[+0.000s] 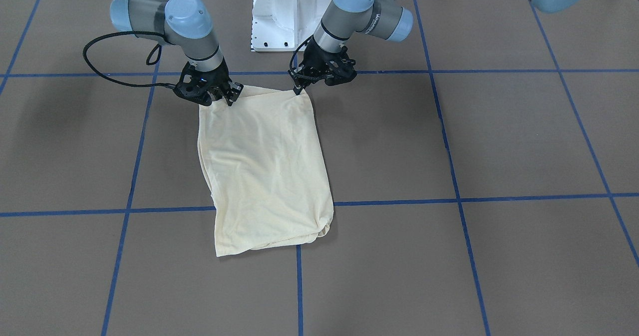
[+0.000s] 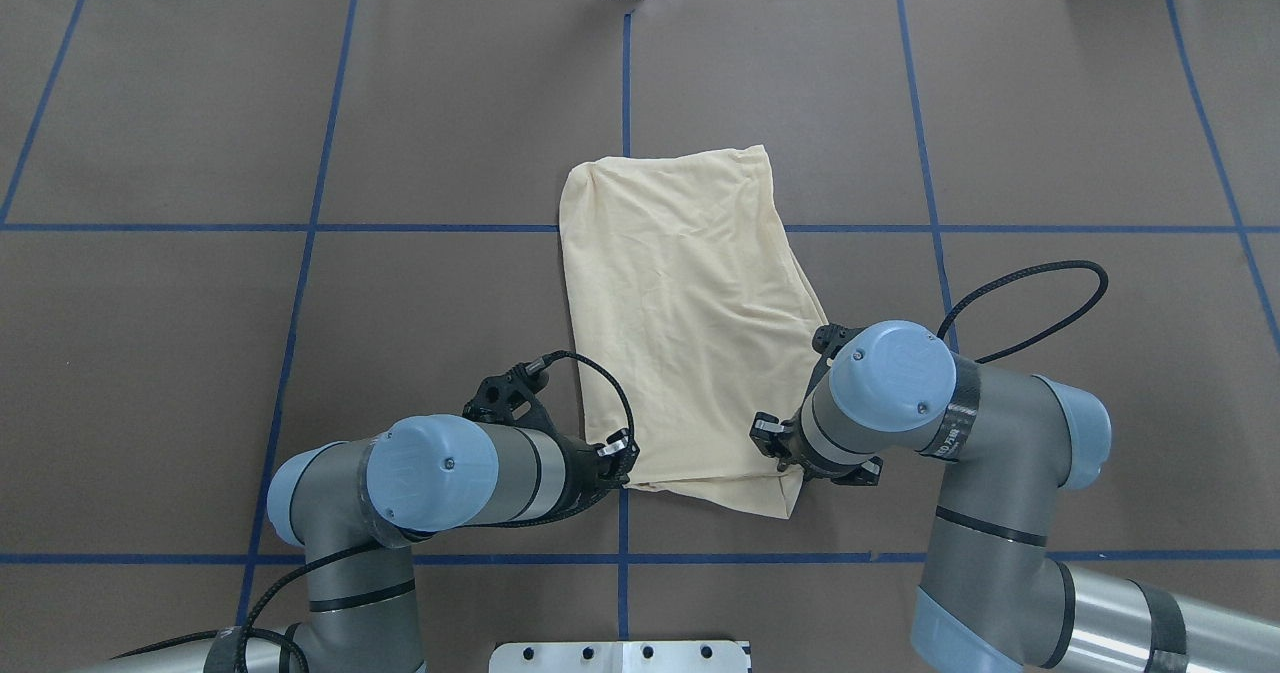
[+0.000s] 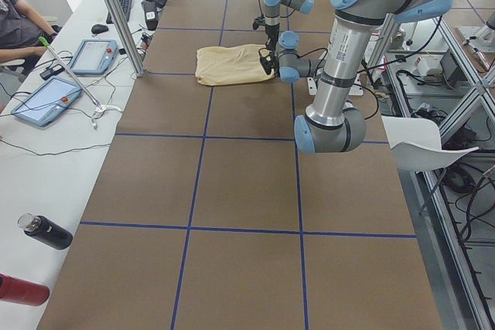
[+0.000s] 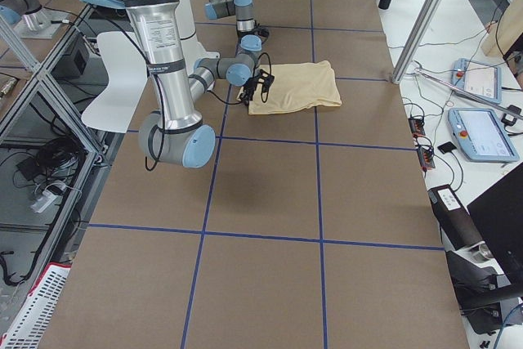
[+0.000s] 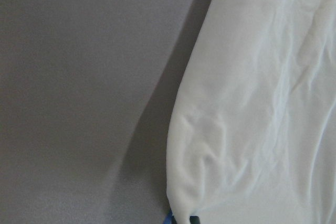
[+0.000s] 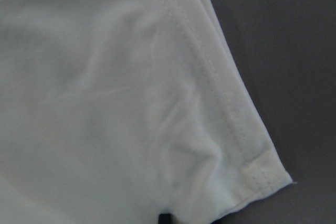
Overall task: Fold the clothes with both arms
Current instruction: 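Grasp the shirt's near edge with both grippers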
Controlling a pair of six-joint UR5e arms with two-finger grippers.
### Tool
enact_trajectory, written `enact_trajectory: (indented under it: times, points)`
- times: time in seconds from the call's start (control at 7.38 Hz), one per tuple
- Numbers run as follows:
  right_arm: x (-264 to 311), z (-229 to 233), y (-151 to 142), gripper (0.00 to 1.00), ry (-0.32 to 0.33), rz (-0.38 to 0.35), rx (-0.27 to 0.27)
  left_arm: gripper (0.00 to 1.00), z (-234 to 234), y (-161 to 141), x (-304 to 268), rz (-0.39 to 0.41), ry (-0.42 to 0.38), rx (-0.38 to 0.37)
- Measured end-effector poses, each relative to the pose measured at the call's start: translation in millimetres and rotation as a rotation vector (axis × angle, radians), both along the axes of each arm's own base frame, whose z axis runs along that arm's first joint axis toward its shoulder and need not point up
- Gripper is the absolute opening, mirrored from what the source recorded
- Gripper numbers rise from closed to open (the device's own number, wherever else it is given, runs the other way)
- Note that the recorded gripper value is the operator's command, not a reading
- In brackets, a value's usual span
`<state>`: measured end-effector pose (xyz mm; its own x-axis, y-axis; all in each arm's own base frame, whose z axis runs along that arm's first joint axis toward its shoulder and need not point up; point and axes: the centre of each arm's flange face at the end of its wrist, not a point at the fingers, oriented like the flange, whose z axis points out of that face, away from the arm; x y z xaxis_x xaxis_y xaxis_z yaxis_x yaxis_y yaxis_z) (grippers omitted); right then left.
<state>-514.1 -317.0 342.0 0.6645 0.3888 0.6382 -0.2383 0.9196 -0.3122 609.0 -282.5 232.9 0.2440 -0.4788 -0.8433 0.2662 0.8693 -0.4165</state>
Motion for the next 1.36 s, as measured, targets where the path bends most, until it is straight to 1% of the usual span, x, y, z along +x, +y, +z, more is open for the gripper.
enact_trajectory:
  times: [0.68, 0.95, 1.08, 1.36]
  points:
    - [4, -20, -6, 0.0, -0.025, 0.005, 0.004, 0.0, 1, 0, -1, 0.0, -0.001, 0.001]
    - [15, -34, -3, 0.0, -0.017, 0.006, -0.003, 0.0, -1, 2, -5, 0.004, 0.006, 0.005]
    - [20, -38, -1, 0.0, -0.015, 0.006, -0.006, 0.0, -6, 8, -6, 0.013, 0.014, 0.007]
    - [26, -45, 8, 0.0, -0.03, -0.017, -0.02, 0.0, -20, 40, -9, 0.062, 0.026, 0.017]
